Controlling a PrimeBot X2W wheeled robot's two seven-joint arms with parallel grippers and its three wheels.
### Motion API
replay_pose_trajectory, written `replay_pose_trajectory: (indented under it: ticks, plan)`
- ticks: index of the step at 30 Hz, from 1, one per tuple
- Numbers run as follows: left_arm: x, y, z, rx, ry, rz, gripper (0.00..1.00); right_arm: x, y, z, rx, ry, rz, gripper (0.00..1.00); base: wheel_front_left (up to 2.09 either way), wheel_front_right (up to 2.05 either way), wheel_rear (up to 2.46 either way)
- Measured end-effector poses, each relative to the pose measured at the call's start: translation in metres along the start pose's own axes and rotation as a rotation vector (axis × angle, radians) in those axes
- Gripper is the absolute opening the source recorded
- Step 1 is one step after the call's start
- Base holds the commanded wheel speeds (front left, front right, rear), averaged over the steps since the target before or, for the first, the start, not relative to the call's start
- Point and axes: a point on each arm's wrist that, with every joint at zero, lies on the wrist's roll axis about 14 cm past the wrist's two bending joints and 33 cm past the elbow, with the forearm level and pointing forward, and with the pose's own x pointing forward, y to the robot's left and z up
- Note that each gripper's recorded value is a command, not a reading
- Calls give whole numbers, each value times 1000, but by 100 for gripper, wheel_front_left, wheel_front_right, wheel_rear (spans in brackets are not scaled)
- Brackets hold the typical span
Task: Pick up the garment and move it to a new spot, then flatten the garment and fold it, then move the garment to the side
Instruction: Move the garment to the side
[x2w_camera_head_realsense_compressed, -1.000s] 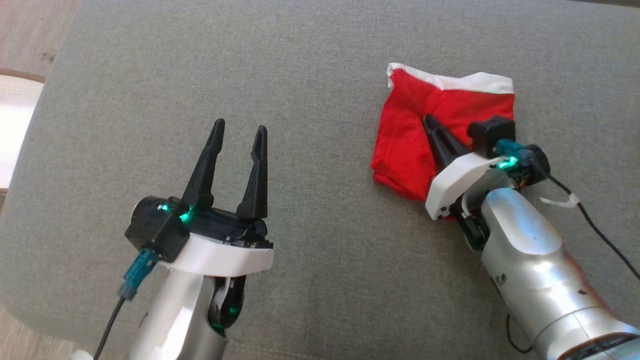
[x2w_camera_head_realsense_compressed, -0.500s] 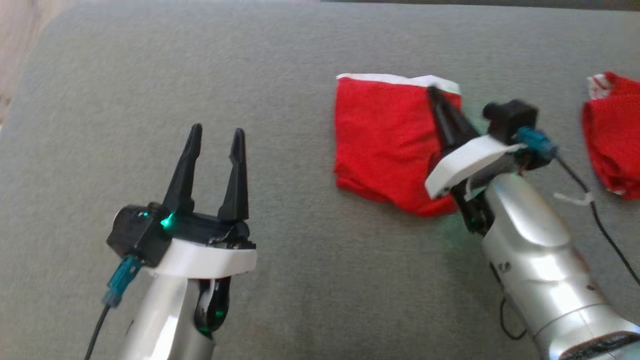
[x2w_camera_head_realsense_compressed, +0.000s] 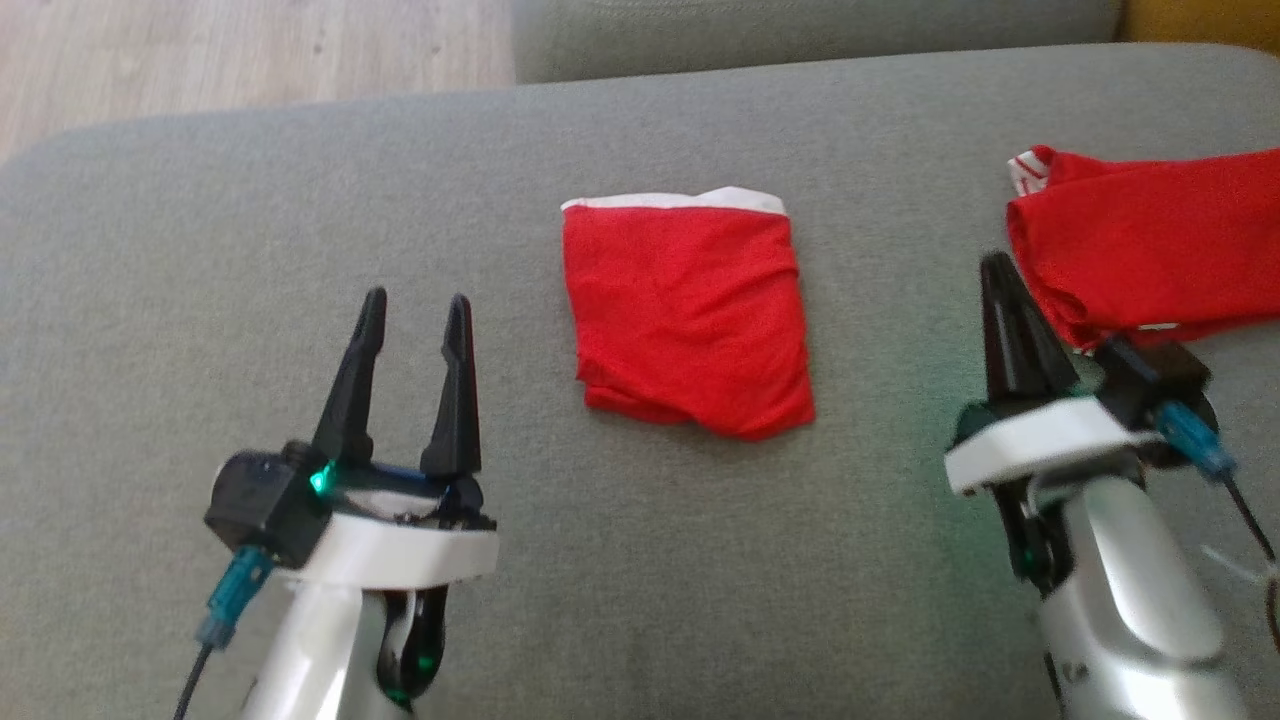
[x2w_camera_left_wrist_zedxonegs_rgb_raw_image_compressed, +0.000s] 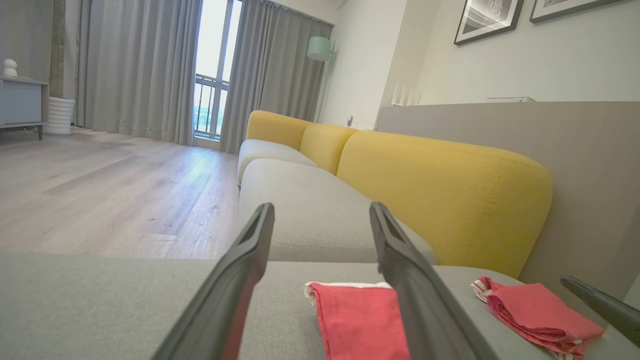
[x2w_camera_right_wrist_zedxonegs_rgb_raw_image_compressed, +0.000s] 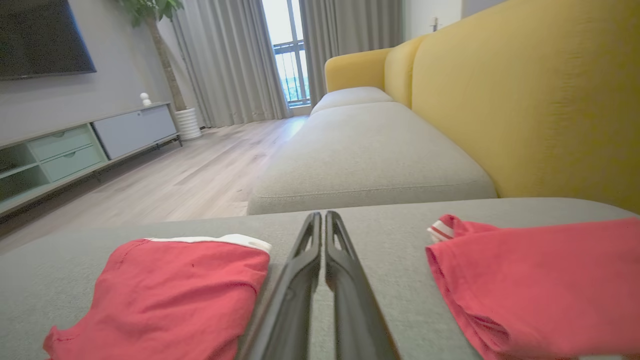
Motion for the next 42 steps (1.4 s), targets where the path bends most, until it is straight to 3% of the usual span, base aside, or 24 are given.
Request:
replay_pose_trajectory:
  ticks: [1,2,8,20,30,36,42]
  plan:
    - [-2,-2,-2,-3,7,-3,100,-6,-5,1,3,-7,-17,71,0,0,0]
    - [-4,-3,-5,-5,15,-6,100,-13,-9,2,11,-13,-35,100,0,0,0]
    - [-12,-8,-17,-17,57,-16,100,-48,-22,-9,51,3,-94,100,0,0,0]
    - [-13,4,-20,-14,65,18,100,-37,-3,-18,36,34,-33,100,0,0,0]
    - [-11,15,-28,-20,85,43,100,11,46,-69,94,288,117,100,0,0,0]
    - [-13,27,-32,-24,99,76,100,29,61,-104,164,441,138,100,0,0,0]
    - [-19,38,-34,-17,113,115,100,42,80,-122,151,550,192,100,0,0,0]
